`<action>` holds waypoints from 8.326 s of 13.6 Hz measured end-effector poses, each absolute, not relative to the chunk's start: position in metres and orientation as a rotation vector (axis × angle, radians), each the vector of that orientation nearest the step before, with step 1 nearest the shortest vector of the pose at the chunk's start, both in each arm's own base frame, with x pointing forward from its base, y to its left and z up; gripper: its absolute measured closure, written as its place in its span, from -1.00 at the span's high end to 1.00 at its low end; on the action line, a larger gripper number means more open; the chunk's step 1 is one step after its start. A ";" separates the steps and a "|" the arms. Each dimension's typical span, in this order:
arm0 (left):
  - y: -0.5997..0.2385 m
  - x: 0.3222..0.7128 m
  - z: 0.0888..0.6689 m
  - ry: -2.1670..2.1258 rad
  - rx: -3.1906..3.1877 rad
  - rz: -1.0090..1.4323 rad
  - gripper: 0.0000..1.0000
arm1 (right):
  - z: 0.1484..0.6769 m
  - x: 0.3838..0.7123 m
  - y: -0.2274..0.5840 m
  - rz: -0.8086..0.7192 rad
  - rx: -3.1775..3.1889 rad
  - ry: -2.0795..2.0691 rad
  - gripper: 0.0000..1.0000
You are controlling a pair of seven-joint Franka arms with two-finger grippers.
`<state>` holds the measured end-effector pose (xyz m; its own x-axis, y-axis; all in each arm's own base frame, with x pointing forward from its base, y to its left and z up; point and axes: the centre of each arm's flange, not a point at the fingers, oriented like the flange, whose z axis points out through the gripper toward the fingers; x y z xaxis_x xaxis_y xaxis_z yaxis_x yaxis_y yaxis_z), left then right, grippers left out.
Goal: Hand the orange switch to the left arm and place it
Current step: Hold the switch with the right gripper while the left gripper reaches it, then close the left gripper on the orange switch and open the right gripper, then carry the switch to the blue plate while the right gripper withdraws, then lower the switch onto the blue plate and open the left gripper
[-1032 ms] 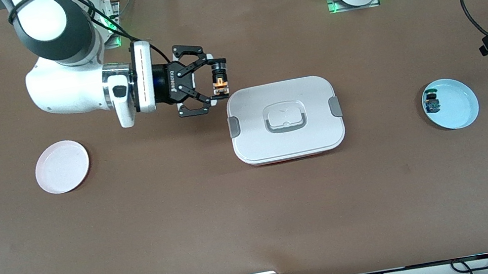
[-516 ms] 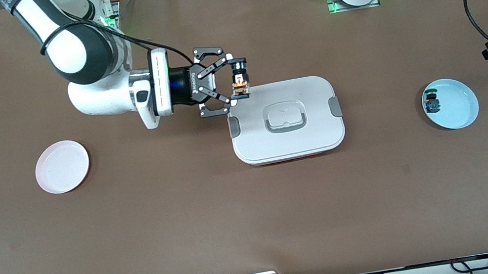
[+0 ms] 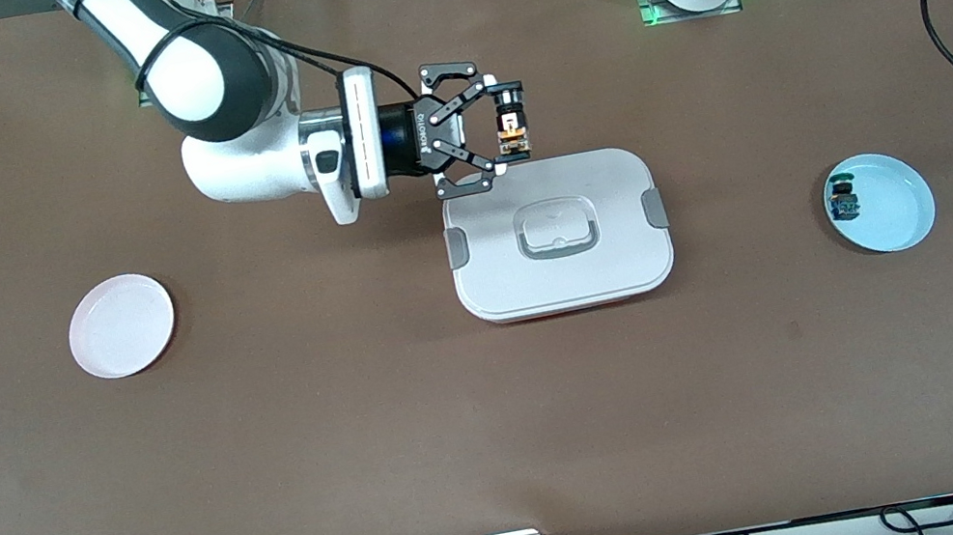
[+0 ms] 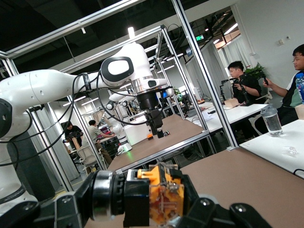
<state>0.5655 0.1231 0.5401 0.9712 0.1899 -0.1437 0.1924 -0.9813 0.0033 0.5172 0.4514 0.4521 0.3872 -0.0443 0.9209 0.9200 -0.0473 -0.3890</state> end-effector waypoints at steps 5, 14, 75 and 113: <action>0.107 0.550 0.530 0.318 2.774 -0.415 1.00 | 0.458 0.512 0.473 -0.997 -1.413 -0.984 0.45; -0.002 0.567 0.499 0.325 1.945 -0.655 1.00 | 0.469 0.514 0.477 -1.051 -1.390 -1.041 0.45; 0.170 0.526 0.382 0.286 2.817 -0.684 -0.08 | 0.418 0.565 0.355 -0.976 -1.355 -1.109 1.00; 0.015 0.629 0.507 -0.325 3.208 -0.419 1.00 | 0.542 0.598 0.035 0.401 -3.186 -0.270 1.00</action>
<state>0.6287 0.0154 0.5074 0.9469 -0.1828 -0.2645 -0.2111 -0.9740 -0.0827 0.5976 0.0353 0.5419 0.9550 0.1554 -0.2527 0.1756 -0.9827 0.0595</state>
